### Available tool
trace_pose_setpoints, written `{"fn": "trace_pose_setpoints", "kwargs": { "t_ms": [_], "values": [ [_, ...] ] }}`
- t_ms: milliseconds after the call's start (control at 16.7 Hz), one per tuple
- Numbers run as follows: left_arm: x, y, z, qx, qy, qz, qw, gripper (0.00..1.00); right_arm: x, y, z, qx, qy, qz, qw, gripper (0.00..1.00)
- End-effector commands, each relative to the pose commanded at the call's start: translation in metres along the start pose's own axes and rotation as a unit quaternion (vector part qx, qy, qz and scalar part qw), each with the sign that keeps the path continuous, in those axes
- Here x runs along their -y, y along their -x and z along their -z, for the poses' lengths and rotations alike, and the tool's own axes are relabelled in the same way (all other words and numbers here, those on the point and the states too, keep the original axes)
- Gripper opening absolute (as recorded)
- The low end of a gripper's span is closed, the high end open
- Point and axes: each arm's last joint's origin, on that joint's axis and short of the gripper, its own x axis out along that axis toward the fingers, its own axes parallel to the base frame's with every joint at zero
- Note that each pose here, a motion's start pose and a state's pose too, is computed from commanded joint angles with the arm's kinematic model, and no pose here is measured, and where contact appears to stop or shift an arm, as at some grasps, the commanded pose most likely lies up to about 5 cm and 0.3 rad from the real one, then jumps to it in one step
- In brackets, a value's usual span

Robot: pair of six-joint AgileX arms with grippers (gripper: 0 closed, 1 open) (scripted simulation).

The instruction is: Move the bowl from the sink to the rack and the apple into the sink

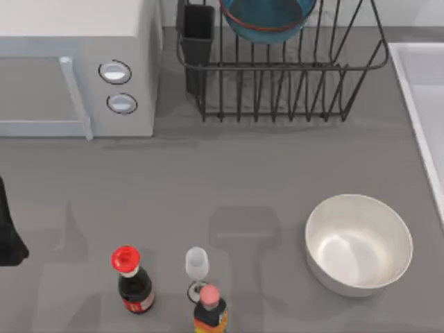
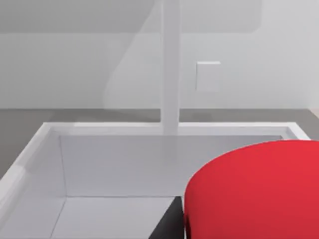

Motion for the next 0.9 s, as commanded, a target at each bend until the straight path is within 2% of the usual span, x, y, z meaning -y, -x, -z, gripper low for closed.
{"fn": "trace_pose_setpoints", "kwargs": {
  "t_ms": [420,900],
  "values": [
    [0.0000,0.0000,0.0000,0.000,0.000,0.000,1.000,1.00,0.0000,0.0000,0.0000,0.000,0.000,0.000,1.000,0.98],
    [0.0000,0.0000,0.0000,0.000,0.000,0.000,1.000,1.00,0.0000,0.0000,0.0000,0.000,0.000,0.000,1.000,1.00]
  ]
}}
